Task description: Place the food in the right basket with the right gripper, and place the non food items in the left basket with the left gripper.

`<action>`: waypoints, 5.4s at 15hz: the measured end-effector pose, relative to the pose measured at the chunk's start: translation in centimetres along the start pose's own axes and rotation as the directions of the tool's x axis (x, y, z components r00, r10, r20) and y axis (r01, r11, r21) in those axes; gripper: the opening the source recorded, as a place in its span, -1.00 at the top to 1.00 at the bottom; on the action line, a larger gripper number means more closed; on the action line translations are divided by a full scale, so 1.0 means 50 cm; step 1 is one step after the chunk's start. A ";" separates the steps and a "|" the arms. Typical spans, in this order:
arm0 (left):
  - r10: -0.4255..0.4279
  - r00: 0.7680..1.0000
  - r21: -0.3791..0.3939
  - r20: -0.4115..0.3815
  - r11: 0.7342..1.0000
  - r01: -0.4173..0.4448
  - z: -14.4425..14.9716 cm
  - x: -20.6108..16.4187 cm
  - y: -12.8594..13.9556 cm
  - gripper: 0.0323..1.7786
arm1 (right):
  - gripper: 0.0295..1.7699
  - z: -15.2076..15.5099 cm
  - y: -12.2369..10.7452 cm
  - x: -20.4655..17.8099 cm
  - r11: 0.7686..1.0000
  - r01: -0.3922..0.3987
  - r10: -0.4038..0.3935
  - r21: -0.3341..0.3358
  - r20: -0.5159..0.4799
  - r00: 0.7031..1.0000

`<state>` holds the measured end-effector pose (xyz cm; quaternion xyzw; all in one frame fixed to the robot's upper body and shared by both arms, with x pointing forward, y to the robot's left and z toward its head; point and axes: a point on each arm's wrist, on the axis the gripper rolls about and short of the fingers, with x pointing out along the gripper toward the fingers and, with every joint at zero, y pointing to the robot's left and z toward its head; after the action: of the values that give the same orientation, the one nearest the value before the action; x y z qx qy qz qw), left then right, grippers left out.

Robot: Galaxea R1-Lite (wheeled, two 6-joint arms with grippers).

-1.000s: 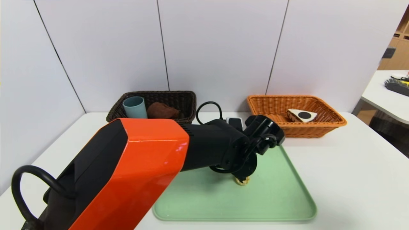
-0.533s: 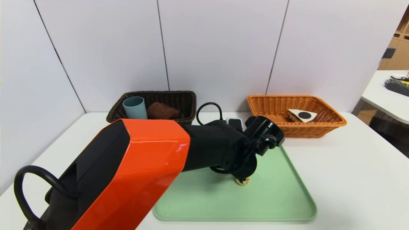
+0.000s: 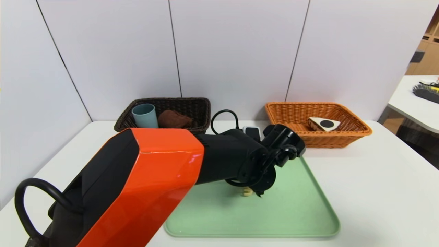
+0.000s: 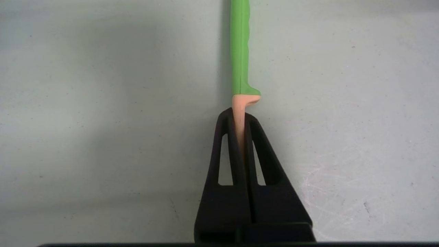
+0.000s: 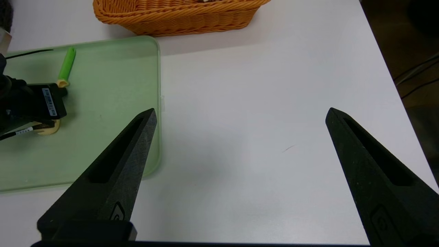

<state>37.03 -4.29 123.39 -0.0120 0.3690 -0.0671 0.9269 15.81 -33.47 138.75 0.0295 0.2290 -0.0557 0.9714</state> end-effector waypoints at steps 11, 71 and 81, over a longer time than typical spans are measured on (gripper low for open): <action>-0.042 0.997 -0.018 0.059 0.999 0.043 0.045 -0.076 0.011 0.97 | -0.92 -0.003 0.000 -0.001 1.000 0.001 -0.001 0.001 -0.005 1.000; -0.179 0.854 0.462 0.488 0.883 -0.080 0.199 0.044 0.533 0.69 | -0.92 0.033 0.003 -0.011 0.999 -0.029 0.026 0.047 0.059 0.998; -0.165 0.824 0.443 0.542 0.889 -0.114 0.234 0.028 0.529 -0.47 | -0.92 0.034 0.003 -0.009 0.999 -0.030 0.027 0.046 0.056 0.998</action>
<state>49.11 21.39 129.06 0.1818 0.0508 -0.1582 0.9692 16.16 -33.40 140.47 0.0538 0.2005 -0.0479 0.9771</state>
